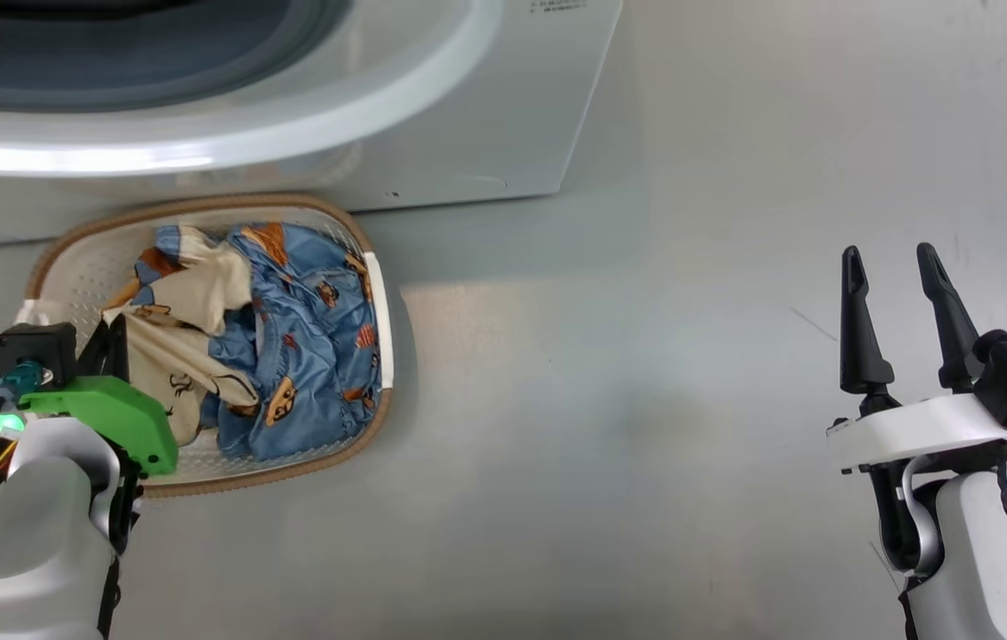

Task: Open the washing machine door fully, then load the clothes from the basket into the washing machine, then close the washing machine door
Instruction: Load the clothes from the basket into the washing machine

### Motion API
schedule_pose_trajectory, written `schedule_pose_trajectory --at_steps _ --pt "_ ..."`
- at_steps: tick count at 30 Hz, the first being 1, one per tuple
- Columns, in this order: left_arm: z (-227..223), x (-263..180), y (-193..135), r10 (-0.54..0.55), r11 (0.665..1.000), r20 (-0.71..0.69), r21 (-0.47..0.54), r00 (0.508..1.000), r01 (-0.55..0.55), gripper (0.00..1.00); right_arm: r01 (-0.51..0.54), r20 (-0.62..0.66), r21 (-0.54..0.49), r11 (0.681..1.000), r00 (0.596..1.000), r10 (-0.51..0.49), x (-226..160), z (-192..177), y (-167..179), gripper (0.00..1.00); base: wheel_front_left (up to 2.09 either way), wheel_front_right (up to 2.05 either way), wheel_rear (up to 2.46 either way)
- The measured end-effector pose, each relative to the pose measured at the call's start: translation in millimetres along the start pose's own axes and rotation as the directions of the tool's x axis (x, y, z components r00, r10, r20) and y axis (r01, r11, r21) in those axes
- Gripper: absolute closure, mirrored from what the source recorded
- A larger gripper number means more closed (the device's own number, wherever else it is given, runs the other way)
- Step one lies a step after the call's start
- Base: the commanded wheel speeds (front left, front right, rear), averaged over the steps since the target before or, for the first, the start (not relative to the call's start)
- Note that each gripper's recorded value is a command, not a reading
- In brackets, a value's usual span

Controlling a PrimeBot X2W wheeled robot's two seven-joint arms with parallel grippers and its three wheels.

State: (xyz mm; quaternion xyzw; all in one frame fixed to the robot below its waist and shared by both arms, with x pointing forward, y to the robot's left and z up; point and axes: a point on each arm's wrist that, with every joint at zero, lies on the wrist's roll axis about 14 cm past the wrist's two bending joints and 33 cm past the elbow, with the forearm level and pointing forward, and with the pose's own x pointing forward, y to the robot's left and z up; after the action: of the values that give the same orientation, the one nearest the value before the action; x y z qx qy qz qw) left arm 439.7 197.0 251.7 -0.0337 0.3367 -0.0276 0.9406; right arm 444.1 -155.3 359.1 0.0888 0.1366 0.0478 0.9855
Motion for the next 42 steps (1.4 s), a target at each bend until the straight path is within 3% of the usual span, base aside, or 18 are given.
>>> schedule_pose_trajectory --at_steps 11,22,42 --pt "83 -43 1 0.024 0.998 0.282 -0.069 0.959 -0.004 1.0 -0.042 0.056 -0.014 0.999 0.998 0.043 -20 27 15 0.0 0.0 0.0 0.0" --pt "152 -100 1 0.044 0.996 0.522 -0.089 0.852 0.004 1.0 -0.075 0.112 -0.038 0.996 0.991 0.078 -39 51 26 0.0 0.0 0.0 0.0" --pt "156 -185 -1 0.073 0.994 0.65 -0.106 0.756 -0.005 1.0 -0.118 0.194 -0.086 0.989 0.972 0.133 -80 81 41 0.0 0.0 0.0 0.0"
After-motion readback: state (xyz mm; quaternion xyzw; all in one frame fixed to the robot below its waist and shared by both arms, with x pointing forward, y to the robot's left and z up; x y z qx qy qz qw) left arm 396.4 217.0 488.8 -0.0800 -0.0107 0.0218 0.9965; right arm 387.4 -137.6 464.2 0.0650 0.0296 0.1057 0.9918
